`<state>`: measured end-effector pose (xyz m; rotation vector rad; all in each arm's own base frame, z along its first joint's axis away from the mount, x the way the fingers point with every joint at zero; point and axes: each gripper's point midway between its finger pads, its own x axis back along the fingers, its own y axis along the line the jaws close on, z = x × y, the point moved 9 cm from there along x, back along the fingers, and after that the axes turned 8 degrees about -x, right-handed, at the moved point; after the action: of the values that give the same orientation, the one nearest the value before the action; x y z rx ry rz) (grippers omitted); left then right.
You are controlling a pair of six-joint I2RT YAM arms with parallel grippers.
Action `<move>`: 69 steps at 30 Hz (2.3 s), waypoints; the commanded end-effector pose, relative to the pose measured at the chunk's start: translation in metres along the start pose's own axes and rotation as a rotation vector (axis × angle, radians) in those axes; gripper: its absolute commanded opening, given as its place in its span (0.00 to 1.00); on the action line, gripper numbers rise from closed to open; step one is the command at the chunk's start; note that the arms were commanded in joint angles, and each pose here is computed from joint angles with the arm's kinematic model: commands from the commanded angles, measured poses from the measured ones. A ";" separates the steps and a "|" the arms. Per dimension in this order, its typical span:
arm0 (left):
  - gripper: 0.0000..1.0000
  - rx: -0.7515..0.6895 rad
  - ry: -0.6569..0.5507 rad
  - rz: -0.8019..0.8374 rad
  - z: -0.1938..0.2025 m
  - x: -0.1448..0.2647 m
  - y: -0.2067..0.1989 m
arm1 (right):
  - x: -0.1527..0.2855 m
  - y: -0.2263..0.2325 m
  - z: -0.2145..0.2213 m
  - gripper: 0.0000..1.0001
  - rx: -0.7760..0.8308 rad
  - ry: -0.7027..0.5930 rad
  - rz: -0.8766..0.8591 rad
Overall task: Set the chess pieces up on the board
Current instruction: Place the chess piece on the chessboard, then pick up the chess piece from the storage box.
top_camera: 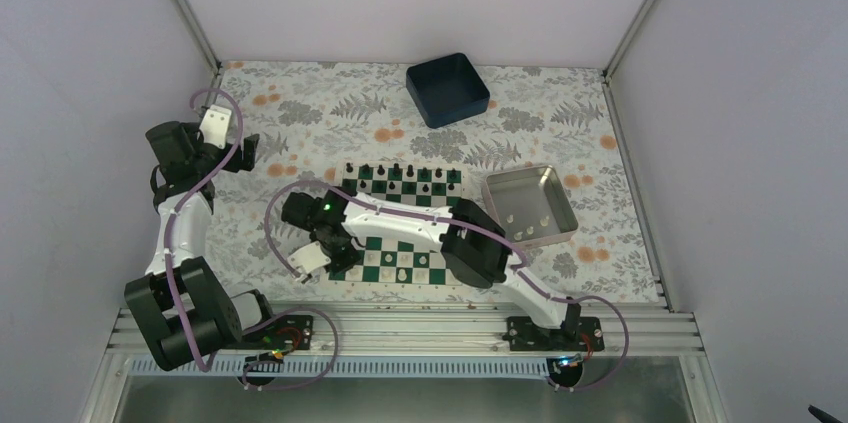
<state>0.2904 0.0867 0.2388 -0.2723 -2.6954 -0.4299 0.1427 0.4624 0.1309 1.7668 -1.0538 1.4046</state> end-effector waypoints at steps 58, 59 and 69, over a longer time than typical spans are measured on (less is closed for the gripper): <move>1.00 0.002 -0.010 -0.042 0.001 0.006 0.008 | 0.232 0.053 0.361 0.44 -0.852 0.015 0.506; 1.00 0.003 -0.009 -0.042 0.001 0.006 0.008 | 0.220 0.060 0.370 0.44 -0.865 0.038 0.485; 1.00 0.010 -0.001 -0.038 0.002 0.005 0.008 | 0.161 0.099 0.426 0.44 -1.051 0.177 0.376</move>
<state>0.2865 0.0927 0.2398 -0.2298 -2.6980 -0.4310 0.2651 0.0335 0.1970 0.7603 -1.6289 0.8420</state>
